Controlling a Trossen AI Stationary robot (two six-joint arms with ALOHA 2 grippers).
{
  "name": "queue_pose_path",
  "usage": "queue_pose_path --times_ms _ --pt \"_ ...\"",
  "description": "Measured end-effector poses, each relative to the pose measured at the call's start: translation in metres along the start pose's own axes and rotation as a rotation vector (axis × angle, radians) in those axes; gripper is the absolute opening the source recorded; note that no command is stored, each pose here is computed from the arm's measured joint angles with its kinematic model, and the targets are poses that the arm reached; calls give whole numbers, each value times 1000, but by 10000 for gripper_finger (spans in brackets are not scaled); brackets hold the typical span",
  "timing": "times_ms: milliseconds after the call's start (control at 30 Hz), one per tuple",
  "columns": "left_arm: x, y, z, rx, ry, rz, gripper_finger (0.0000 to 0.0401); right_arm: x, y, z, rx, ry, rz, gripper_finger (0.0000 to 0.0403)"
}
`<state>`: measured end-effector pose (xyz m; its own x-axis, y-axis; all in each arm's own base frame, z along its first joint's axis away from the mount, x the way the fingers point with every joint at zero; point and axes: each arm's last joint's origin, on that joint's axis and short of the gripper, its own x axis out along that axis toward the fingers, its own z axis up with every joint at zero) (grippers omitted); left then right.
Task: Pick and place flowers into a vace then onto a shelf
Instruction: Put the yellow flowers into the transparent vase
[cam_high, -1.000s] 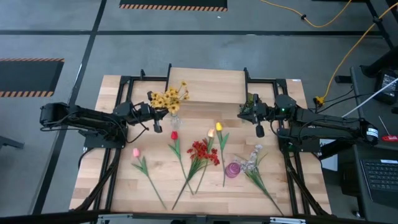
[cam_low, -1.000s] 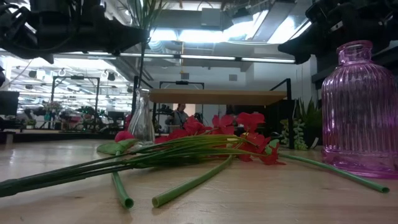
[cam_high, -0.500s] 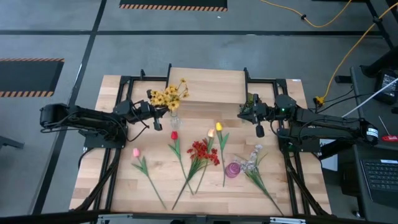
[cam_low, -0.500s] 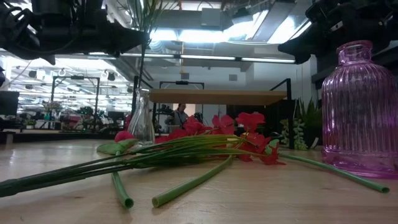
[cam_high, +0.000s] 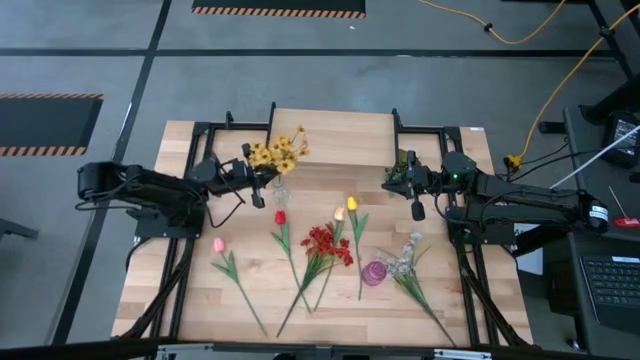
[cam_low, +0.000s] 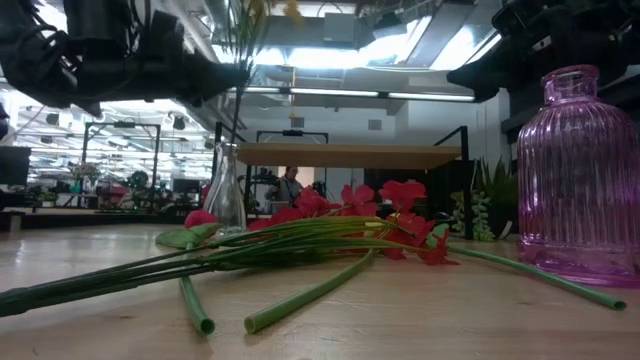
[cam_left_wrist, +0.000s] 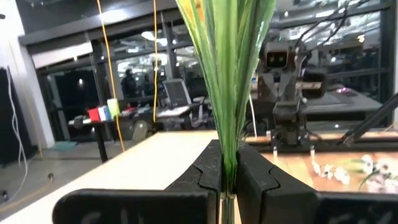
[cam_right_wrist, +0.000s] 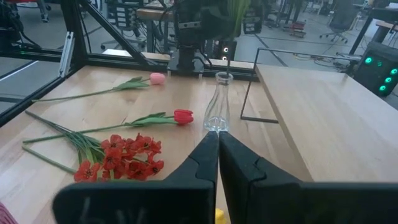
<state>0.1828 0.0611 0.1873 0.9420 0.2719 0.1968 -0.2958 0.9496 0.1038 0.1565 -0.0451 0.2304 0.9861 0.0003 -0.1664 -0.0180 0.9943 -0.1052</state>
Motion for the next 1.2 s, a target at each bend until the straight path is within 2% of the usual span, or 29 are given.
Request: queue_pose_path --times_ms 500,767,900,1033,1200 --pt "6 -2 -19 -27 61 -7 17 0 0 0 0 1 0 18" --pt "6 -3 -22 -36 71 -30 17 0 0 0 0 1 0 18" --pt "-4 -4 -26 -51 75 -32 17 0 0 -1 3 10 2 18" --pt "-16 -5 -24 -60 12 -29 17 0 0 -2 5 17 3 18" --pt "-17 -5 -24 -59 4 -34 21 0 0 -1 2 8 1 18"
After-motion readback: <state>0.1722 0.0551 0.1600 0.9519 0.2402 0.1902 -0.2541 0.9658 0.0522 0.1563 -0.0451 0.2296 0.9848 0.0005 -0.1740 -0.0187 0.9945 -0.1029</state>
